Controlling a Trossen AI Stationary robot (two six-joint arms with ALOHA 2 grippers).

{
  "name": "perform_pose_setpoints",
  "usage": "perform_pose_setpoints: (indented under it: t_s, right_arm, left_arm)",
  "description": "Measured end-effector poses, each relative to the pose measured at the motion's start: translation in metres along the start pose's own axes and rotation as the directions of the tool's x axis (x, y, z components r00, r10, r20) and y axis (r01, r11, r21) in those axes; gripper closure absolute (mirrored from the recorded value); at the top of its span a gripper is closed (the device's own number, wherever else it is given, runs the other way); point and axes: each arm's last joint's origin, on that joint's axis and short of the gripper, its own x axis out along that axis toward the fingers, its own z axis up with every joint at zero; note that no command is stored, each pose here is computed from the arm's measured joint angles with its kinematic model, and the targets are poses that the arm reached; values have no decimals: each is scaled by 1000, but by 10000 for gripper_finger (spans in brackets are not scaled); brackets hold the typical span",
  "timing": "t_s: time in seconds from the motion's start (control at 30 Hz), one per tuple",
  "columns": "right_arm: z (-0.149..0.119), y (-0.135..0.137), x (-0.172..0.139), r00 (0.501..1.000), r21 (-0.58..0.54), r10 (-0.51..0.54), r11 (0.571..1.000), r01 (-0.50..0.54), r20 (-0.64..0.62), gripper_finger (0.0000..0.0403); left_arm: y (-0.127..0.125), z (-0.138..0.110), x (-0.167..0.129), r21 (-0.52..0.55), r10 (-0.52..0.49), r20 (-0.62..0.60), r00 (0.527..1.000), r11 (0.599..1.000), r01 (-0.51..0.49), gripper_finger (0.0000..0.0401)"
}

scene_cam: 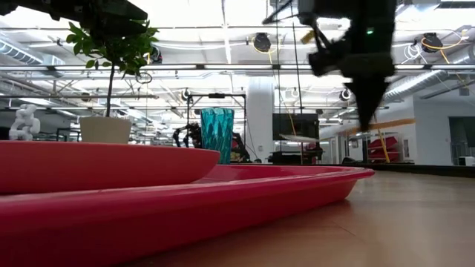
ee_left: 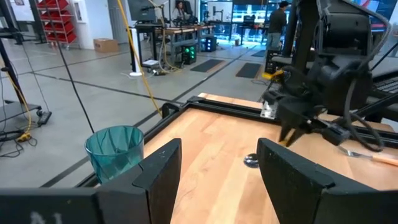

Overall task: Pick and place plate/cup/fork/spoon on tray
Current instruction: Move the yellow spoon to the bottom right of the table

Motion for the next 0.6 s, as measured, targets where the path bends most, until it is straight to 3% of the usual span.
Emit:
perform_pose_setpoints:
  t_s: [0.17,0.37,0.6]
  right_arm:
    - [-24,12,-5,983,138,51,990,-27,-174,371]
    - [-46,34,-11,968,268,126,961,-66,-216,371]
    - [-81,67,-20,961,502,209,860,-92,-183,371]
  left_arm:
    - [0,0,0,-18,0,1,1000,1000,0,187]
    - [0,1,0,-9,0,13,1000,1000,0,187]
    - [0,9,0,72,-1,82,997,997,-5,187]
